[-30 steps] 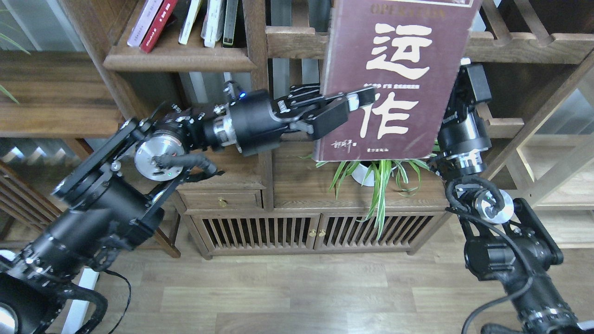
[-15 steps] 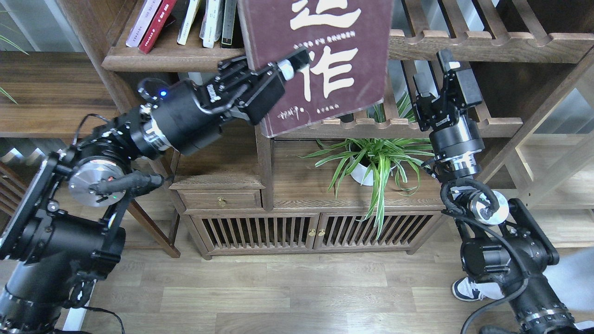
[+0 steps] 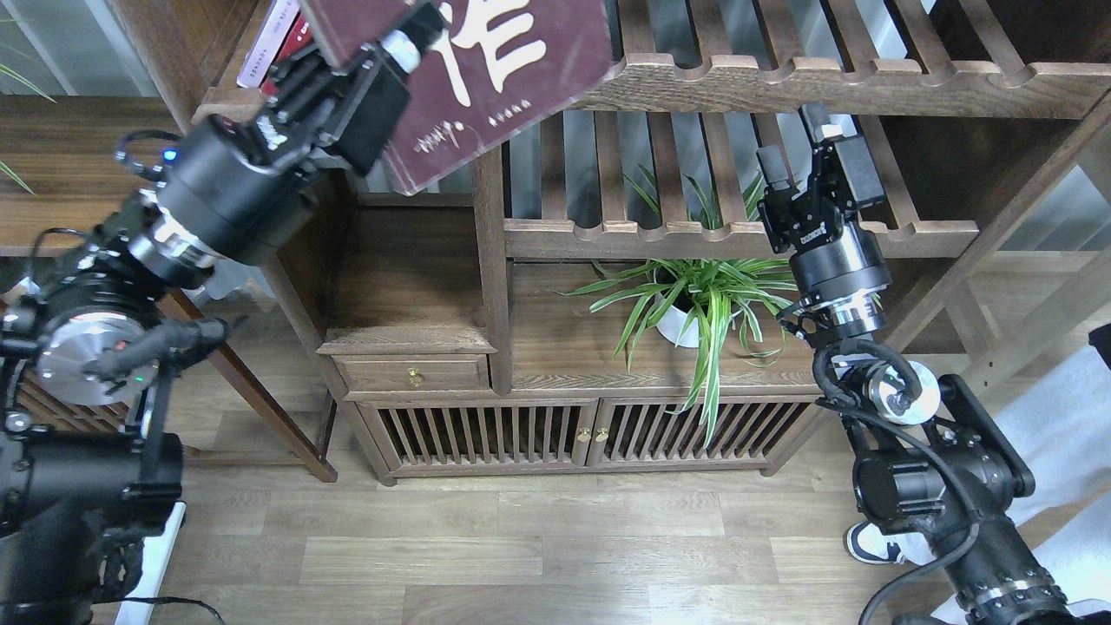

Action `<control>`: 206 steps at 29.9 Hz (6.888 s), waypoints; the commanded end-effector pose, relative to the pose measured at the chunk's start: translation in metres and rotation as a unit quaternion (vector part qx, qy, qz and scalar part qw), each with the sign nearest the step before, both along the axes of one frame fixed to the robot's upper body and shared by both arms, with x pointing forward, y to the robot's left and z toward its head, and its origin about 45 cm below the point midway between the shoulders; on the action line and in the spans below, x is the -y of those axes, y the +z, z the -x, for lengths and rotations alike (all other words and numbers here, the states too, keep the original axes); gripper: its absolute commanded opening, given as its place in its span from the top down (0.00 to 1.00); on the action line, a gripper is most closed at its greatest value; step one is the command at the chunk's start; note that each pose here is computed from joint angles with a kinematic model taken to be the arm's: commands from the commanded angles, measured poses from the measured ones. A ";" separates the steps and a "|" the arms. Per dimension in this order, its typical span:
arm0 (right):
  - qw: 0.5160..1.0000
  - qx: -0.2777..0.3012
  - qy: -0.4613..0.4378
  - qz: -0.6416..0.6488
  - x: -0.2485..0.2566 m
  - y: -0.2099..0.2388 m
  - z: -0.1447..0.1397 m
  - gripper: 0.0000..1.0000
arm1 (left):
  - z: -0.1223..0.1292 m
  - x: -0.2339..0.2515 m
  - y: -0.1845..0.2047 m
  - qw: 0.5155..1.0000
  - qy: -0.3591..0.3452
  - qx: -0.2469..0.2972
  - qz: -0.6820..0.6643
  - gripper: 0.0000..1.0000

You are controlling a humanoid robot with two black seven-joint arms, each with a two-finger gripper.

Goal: Organize books on shelf

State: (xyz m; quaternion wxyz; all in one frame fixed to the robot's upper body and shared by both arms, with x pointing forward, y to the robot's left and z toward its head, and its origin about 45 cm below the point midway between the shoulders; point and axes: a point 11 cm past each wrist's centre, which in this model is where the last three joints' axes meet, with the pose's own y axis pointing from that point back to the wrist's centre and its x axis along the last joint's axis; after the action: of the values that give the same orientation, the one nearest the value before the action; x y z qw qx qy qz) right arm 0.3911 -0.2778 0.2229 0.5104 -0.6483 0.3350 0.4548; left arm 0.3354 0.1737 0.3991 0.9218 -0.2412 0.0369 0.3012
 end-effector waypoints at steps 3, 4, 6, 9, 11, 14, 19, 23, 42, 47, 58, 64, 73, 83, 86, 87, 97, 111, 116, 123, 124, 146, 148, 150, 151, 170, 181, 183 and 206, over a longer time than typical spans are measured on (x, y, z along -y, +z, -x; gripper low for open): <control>1.000 -0.007 0.010 0.004 -0.006 -0.005 0.002 0.12 | -0.004 -0.034 0.007 0.998 0.055 0.012 0.012 1.00; 1.000 -0.008 0.012 0.005 -0.008 -0.006 0.003 0.12 | -0.003 -0.041 0.005 0.998 0.066 0.009 0.016 1.00; 1.000 -0.010 0.017 0.006 -0.011 -0.008 0.003 0.12 | -0.003 -0.049 0.002 0.997 0.078 0.005 0.020 1.00; 1.000 -0.011 0.019 0.007 -0.013 -0.008 0.004 0.12 | -0.002 -0.058 0.004 0.995 0.091 0.009 0.027 1.00; 1.000 -0.011 0.020 0.008 -0.013 -0.009 0.004 0.12 | -0.002 -0.061 0.005 0.995 0.095 0.012 0.030 1.00; 1.000 -0.014 0.022 0.009 -0.015 -0.010 0.004 0.12 | -0.002 -0.073 0.010 0.993 0.113 0.018 0.037 1.00; 0.999 -0.017 0.027 0.009 -0.018 -0.014 0.006 0.12 | -0.002 -0.104 0.013 0.986 0.157 0.022 0.052 1.00; 0.999 -0.017 0.027 0.009 -0.018 -0.014 0.006 0.12 | -0.004 -0.118 0.011 0.982 0.177 0.018 0.058 1.00; 0.999 -0.018 0.029 0.002 -0.023 -0.015 0.007 0.12 | -0.017 -0.159 0.021 0.971 0.234 0.024 -0.042 1.00; 0.999 -0.019 0.029 0.000 -0.023 -0.015 0.007 0.11 | -0.027 -0.166 0.035 0.967 0.236 0.032 -0.086 1.00; 0.999 -0.019 0.030 -0.007 -0.027 -0.016 0.007 0.09 | -0.059 -0.166 0.056 0.956 0.243 0.037 -0.158 1.00; 0.999 -0.020 0.035 -0.015 -0.035 -0.017 0.007 0.09 | -0.078 -0.152 0.074 0.951 0.239 0.049 -0.191 1.00; 0.998 -0.020 0.047 -0.024 -0.049 -0.017 0.007 0.09 | -0.103 -0.144 0.072 0.948 0.235 0.041 -0.211 1.00; 0.996 -0.030 0.074 -0.029 -0.074 -0.024 0.013 0.09 | -0.137 -0.120 0.065 0.941 0.251 0.022 -0.224 1.00; 0.996 -0.031 0.073 -0.029 -0.073 -0.026 0.013 0.09 | -0.151 -0.119 0.065 0.938 0.264 0.011 -0.224 1.00; 0.996 -0.031 0.073 -0.029 -0.073 -0.025 0.013 0.08 | -0.154 -0.117 0.070 0.938 0.266 0.013 -0.223 1.00; 0.996 -0.030 0.075 -0.027 -0.073 -0.025 0.013 0.08 | -0.178 -0.103 0.063 0.933 0.290 0.000 -0.211 1.00; 0.996 -0.029 0.075 -0.025 -0.071 -0.024 0.013 0.08 | -0.192 -0.086 0.050 0.929 0.319 -0.004 -0.185 1.00; 0.997 -0.030 0.072 -0.023 -0.068 -0.025 0.013 0.07 | -0.198 -0.081 0.047 0.925 0.330 0.011 -0.188 1.00; 0.997 -0.030 0.070 -0.020 -0.065 -0.025 0.013 0.07 | -0.199 -0.069 0.044 0.922 0.321 0.029 -0.214 1.00; 0.997 -0.030 0.071 -0.020 -0.065 -0.025 0.013 0.07 | -0.199 -0.069 0.045 0.922 0.322 0.032 -0.215 1.00; 0.997 -0.034 0.073 -0.022 -0.067 -0.028 0.015 0.07 | -0.197 -0.088 0.037 0.907 0.331 0.046 -0.257 0.93; 0.997 -0.034 0.073 -0.022 -0.067 -0.028 0.015 0.07 | -0.197 -0.089 0.036 0.907 0.330 0.045 -0.258 0.93; 0.997 -0.034 0.073 -0.022 -0.067 -0.028 0.015 0.07 | -0.197 -0.090 0.035 0.906 0.332 0.044 -0.259 0.93; 0.997 -0.034 0.073 -0.022 -0.067 -0.028 0.015 0.07 | -0.197 -0.092 0.033 0.905 0.332 0.043 -0.262 0.91; 0.997 -0.035 0.073 -0.020 -0.067 -0.029 0.016 0.07 | -0.200 -0.101 0.023 0.899 0.345 0.033 -0.267 0.75; 0.996 -0.041 0.074 -0.019 -0.066 -0.034 0.020 0.07 | -0.201 -0.088 0.042 0.910 0.337 0.041 -0.239 0.75; 0.996 -0.044 0.073 -0.019 -0.065 -0.036 0.022 0.07 | -0.202 -0.086 0.050 0.912 0.338 0.044 -0.227 0.75; 0.996 -0.029 0.083 0.001 -0.067 -0.025 0.014 0.07 | -0.191 -0.035 0.064 0.965 0.261 -0.013 0.000 0.38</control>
State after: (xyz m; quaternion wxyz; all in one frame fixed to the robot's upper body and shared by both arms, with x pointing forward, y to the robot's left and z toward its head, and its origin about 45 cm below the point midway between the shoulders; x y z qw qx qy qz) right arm 0.3751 -0.2146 0.1949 0.4621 -0.6574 0.2993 0.5145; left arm 0.5325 0.2167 0.4698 0.8038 -0.2022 -0.0470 0.5575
